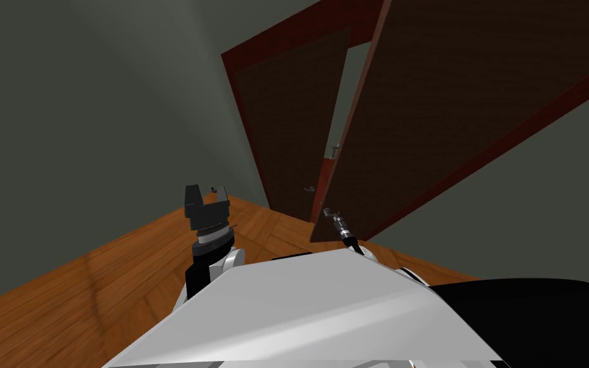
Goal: Pull the door open
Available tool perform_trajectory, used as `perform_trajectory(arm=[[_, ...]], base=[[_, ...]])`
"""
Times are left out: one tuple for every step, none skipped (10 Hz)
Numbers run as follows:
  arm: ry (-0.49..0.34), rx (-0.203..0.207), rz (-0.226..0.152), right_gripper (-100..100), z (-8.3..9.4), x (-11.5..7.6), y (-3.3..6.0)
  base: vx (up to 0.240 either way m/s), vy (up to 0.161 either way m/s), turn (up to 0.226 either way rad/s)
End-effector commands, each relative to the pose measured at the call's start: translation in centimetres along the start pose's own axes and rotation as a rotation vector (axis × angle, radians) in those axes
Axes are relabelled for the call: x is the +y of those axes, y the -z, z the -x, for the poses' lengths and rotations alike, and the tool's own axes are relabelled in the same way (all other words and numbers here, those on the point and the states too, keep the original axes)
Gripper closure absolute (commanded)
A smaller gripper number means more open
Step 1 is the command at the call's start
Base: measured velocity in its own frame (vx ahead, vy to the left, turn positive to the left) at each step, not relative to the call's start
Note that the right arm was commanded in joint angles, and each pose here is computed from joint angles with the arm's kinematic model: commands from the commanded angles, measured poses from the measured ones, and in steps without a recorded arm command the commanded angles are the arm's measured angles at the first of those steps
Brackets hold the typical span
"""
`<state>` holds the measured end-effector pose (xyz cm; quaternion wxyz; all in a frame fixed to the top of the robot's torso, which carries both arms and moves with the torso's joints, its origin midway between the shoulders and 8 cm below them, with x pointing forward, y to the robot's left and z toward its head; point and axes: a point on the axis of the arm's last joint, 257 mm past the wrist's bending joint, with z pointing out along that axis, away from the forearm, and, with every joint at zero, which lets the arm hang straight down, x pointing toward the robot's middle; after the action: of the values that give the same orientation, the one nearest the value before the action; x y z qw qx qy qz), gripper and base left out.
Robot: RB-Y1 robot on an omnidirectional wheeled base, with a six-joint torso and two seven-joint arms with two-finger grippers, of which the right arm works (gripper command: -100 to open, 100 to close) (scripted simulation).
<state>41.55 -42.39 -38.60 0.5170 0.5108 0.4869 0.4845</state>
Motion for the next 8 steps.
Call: perform_trajectory(arm=[[-0.008, 0.025, -0.003, 100, -1.2, -0.5, 0.08], [-0.008, 0.025, -0.003, 100, -1.2, -0.5, 0.08], [-0.002, 0.013, -0.010, 100, -0.6, -0.5, 0.06], [-0.002, 0.015, -0.012, 100, -0.4, -0.6, 0.47], [-0.003, 0.017, -0.011, 100, -0.4, -0.6, 0.55], [-0.004, 0.020, -0.010, 100, -0.3, -0.6, 0.72], [-0.004, 0.023, -0.009, 100, -0.2, -0.6, 0.90], [-0.005, 0.026, -0.008, 100, -0.2, -0.6, 1.10]], base=[[-0.099, -0.053, 0.005], [-0.043, -0.006, 0.006], [-0.018, -0.005, -0.015], [-0.125, -0.052, 0.171], [-0.187, -0.045, 0.191], [-0.200, -0.025, 0.141], [-0.208, -0.006, 0.188], [-0.250, -0.048, 0.216]])
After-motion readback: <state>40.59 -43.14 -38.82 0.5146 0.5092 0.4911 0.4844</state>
